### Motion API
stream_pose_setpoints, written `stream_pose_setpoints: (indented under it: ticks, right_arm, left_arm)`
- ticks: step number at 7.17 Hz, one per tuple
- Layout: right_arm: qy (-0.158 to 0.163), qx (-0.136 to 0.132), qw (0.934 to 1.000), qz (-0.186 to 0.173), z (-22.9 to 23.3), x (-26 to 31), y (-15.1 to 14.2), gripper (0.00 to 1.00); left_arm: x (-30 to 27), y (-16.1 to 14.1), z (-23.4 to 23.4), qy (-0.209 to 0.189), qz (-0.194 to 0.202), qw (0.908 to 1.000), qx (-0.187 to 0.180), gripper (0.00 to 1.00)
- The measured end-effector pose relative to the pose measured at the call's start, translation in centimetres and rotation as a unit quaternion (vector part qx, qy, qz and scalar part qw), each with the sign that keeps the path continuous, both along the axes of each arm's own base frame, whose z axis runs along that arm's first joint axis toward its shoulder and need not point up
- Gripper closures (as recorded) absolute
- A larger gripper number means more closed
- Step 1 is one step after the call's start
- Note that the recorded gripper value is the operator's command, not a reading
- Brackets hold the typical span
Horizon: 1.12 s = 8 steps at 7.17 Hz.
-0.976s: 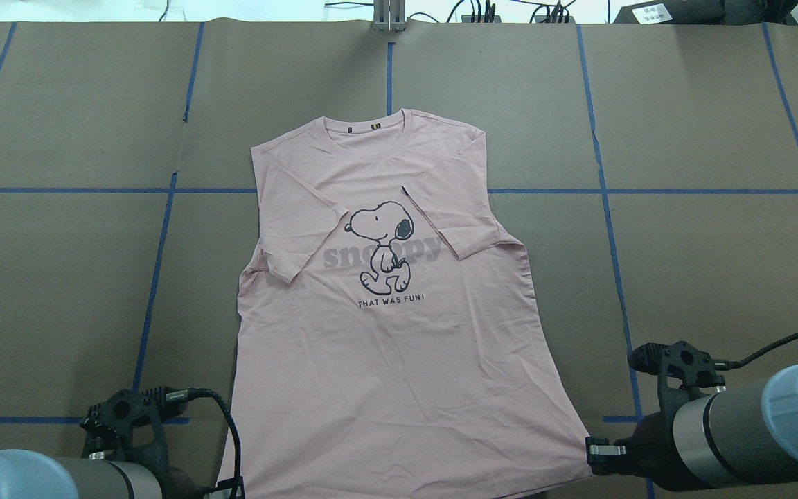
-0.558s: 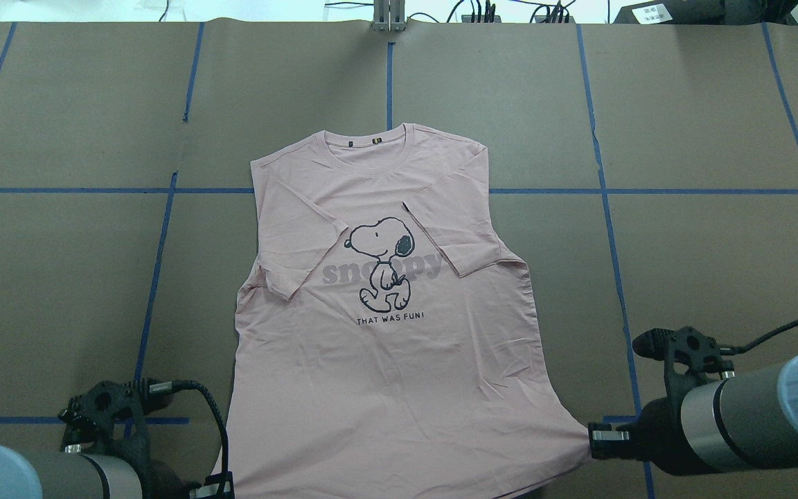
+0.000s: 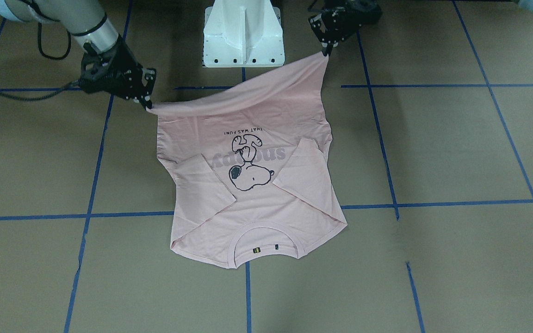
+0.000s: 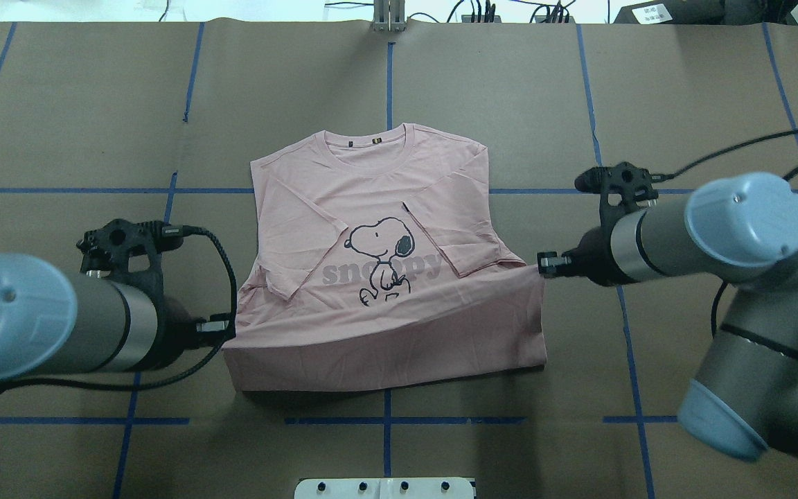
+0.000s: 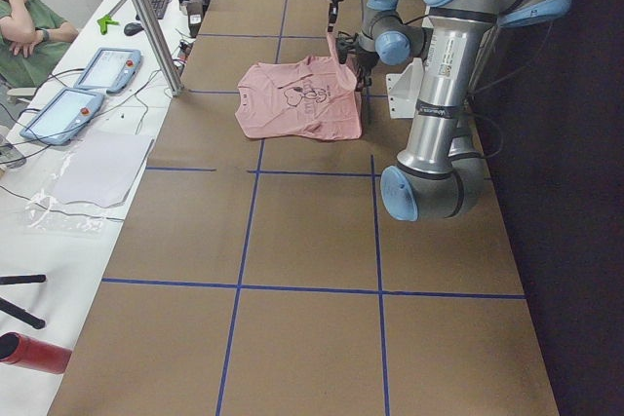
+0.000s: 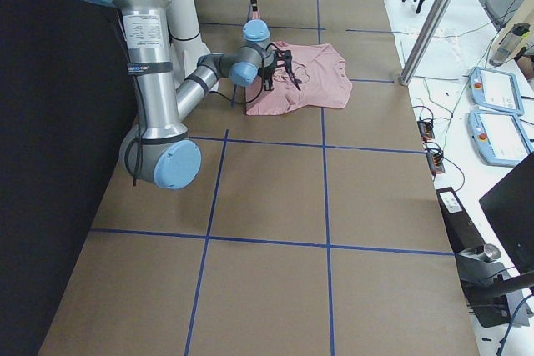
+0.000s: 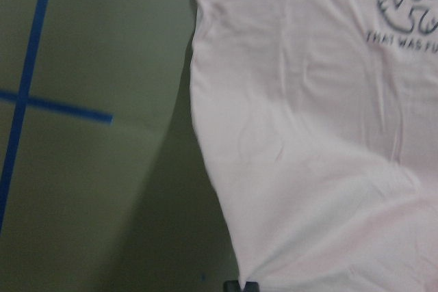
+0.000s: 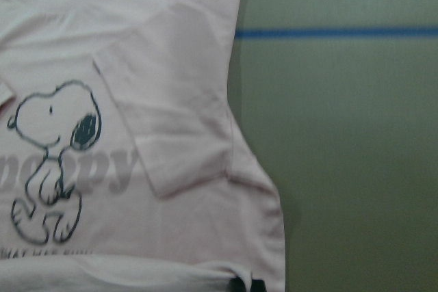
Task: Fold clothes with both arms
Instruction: 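Lift the hem with both grippers and fold it toward the collar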
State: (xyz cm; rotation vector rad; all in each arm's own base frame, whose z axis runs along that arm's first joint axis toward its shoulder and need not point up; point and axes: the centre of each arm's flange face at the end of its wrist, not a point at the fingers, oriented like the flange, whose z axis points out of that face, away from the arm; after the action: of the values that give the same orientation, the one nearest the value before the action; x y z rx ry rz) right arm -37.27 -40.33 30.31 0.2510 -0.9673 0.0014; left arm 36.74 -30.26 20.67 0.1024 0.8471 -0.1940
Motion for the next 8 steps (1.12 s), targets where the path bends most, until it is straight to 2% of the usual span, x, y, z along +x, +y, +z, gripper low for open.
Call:
stream_pose_setpoints:
  ticks: [1,2,4,6,8]
  right_arm:
    - [0.021,0.034,0.9992,0.007,0.0,-0.7,-5.3,1.00]
    - [0.038,0.049,0.9980,0.014,-0.2,-1.5,-9.8,1.00]
    - [0.059,0.050,0.9967,0.027,-1.9,-4.2,-17.3,1.00]
    - [0.064,0.051,0.9962,0.031,-1.8,-6.8,-21.8,1.00]
    - [0.062,0.054,0.9961,0.032,-0.1,-7.9,-23.3,1.00]
  left_arm:
    - [0.6,-4.6,1.1,-0.024,-0.014,0.9995,0.013,1.00]
    - [1.3,-8.6,2.4,-0.037,-0.029,0.9987,0.020,1.00]
    - [2.8,-16.6,5.7,-0.038,-0.070,0.9965,0.026,1.00]
    - [4.9,-24.8,9.6,-0.033,-0.105,0.9934,0.029,1.00]
    - [6.5,-29.3,14.4,-0.027,-0.121,0.9916,0.036,1.00]
